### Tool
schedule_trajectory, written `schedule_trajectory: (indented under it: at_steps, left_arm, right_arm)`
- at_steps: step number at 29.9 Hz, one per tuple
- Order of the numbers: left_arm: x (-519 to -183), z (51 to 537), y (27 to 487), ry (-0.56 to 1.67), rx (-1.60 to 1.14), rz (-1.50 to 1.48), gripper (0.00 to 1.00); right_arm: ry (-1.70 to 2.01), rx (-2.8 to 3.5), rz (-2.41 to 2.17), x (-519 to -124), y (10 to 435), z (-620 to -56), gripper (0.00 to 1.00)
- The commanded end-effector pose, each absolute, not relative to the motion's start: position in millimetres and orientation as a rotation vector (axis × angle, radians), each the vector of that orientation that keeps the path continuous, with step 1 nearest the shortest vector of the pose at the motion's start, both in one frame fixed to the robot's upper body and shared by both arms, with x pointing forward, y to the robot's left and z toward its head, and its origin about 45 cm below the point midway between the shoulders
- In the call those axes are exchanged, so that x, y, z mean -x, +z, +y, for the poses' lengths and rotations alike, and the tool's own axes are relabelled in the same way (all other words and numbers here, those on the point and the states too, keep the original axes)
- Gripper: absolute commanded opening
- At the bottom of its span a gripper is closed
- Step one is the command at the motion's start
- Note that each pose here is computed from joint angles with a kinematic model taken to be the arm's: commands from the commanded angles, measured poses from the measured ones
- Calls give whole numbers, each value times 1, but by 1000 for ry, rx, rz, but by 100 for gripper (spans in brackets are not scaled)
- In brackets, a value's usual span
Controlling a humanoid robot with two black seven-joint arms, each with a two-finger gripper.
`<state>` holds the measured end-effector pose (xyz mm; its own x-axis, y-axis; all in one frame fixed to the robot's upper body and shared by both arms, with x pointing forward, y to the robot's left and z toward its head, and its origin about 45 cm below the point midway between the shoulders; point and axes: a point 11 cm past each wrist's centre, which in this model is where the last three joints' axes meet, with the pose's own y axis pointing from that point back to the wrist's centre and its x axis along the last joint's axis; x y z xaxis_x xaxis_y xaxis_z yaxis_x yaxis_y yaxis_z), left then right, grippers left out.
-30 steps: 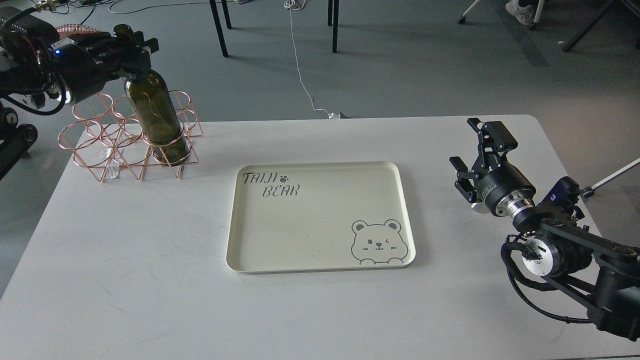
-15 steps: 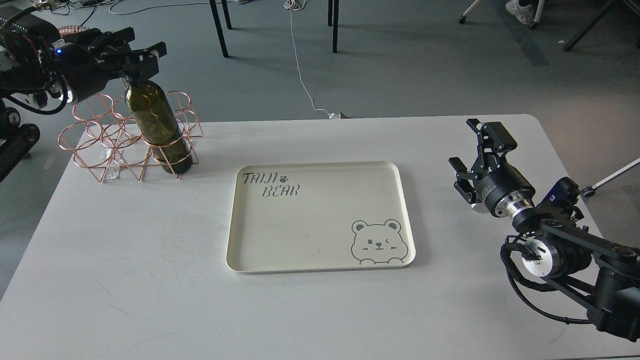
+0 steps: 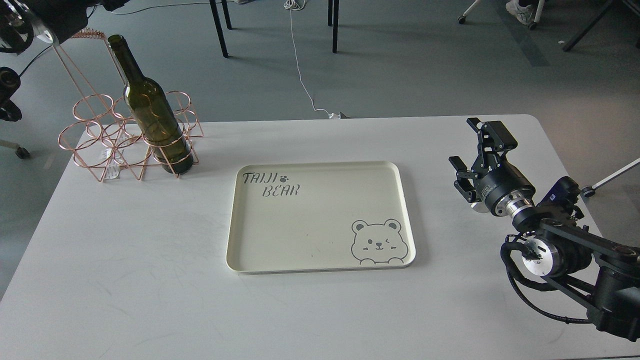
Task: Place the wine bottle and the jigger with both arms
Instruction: 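Open the left gripper and lift it away from the bottle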
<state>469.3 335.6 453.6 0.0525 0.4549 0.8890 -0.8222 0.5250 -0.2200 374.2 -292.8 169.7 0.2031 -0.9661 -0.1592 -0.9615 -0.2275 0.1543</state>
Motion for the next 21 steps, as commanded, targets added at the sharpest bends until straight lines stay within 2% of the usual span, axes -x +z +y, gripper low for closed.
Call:
schedule_trajectory:
  at_steps: [1,5,9,21]
  left_arm:
    - [-447,296,482,1007,-33,-943,98]
    - [-427,263,464,952,162,-704,98]
    - [-413,243,396,921,177,-511,98]
    - [-368,252,246,1147,319,-27,98]
  right_arm:
    - [-345,-2430,-1955,-377,174,-293,99]
    - [-376,-2463,-1943,-378,173,-277,99]
    - [-377,-2458,-1969,-381,174,-278,99]
    - [-407,-2445,-2001,-382,168,-280,99]
